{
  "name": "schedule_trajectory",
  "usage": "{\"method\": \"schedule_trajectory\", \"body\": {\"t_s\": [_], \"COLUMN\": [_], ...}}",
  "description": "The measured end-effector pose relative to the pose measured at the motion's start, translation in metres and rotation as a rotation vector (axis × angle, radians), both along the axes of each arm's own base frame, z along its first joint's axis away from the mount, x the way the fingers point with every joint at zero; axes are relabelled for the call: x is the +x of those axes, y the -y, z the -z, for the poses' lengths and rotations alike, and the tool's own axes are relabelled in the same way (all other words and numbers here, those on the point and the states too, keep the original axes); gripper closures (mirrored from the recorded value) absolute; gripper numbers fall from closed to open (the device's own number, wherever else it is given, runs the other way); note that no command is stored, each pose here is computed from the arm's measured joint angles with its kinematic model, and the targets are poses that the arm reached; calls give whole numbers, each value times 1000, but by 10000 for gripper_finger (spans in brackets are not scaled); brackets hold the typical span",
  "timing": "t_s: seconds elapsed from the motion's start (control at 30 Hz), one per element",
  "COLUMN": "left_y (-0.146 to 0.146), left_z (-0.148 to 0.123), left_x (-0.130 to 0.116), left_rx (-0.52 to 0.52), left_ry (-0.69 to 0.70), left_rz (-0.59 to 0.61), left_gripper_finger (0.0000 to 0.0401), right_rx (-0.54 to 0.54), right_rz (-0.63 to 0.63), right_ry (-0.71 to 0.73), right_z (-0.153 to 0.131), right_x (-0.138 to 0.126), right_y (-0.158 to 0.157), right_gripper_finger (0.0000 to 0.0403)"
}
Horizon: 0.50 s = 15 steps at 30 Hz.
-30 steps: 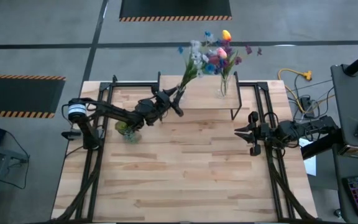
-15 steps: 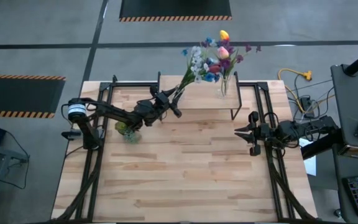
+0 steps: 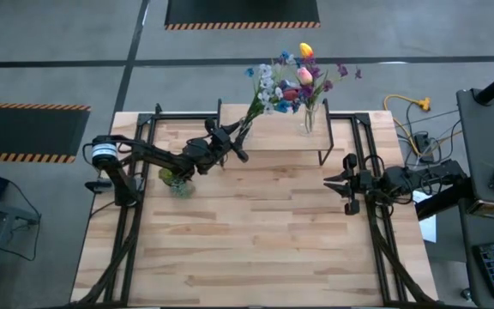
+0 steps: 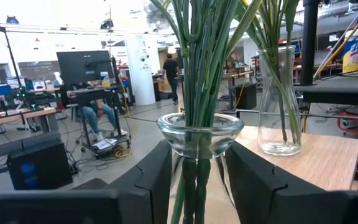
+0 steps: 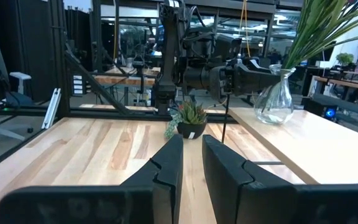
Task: Pick and place flowers into a vace then onto a shelf
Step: Put the transparent vase on the shelf
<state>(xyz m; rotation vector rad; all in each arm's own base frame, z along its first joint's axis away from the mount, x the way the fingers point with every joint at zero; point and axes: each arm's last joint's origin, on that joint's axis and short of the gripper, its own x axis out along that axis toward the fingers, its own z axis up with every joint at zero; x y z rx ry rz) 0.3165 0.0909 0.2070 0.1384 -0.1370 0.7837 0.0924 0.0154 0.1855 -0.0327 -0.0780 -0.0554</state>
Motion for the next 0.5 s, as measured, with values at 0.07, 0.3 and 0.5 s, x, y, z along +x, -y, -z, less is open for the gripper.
{"method": "schedule_trajectory", "body": {"t_s": [0.07,0.3,0.5], "left_y": [0,0,0], "left_z": [2,4,6], "left_x": [-1,-2,-2], "left_rx": [-7,-26,-29], "left_ry": [0,4,-5], "left_rz": [4,9,7], "left_gripper_finger": [284,272,247], "right_rx": [1,1,4], "right_rz": [0,0,0], "right_ry": [0,0,1], "right_z": [0,0,0], "right_x": [0,0,0], "right_y": [0,0,0], "right_gripper_finger": [351,351,351]}}
